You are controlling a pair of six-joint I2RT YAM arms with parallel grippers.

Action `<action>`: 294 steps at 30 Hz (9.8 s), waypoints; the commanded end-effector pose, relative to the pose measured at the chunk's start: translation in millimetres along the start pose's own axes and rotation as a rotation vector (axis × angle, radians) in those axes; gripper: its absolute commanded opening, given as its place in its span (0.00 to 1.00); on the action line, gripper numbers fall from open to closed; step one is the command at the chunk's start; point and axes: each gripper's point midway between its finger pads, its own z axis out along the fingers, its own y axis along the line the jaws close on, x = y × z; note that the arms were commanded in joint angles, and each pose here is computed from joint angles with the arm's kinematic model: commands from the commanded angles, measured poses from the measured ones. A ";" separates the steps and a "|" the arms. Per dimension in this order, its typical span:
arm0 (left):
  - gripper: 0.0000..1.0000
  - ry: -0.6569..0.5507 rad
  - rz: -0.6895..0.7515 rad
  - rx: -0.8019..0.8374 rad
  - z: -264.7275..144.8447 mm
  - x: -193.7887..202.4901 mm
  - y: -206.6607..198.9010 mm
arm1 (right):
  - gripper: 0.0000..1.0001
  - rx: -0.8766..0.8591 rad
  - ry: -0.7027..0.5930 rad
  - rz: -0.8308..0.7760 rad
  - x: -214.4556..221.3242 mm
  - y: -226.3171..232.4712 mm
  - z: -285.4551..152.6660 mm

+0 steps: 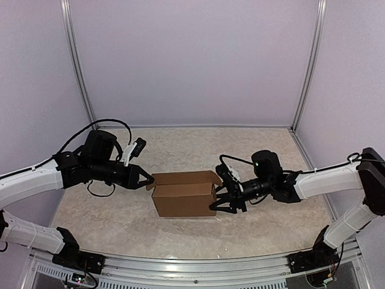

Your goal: Fold the paper box

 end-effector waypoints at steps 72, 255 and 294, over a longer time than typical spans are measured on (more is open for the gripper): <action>0.00 -0.039 -0.045 -0.396 75.1 60.9 48.6 | 0.15 0.469 -0.158 -0.060 67.1 -47.8 -1.3; 0.00 -0.143 0.166 -0.670 123.1 42.5 32.6 | 0.00 0.949 0.000 0.197 -9.2 -75.7 -20.4; 0.00 -0.136 0.177 -0.658 124.1 43.8 31.2 | 0.00 0.826 0.020 0.775 -4.2 -99.0 -2.5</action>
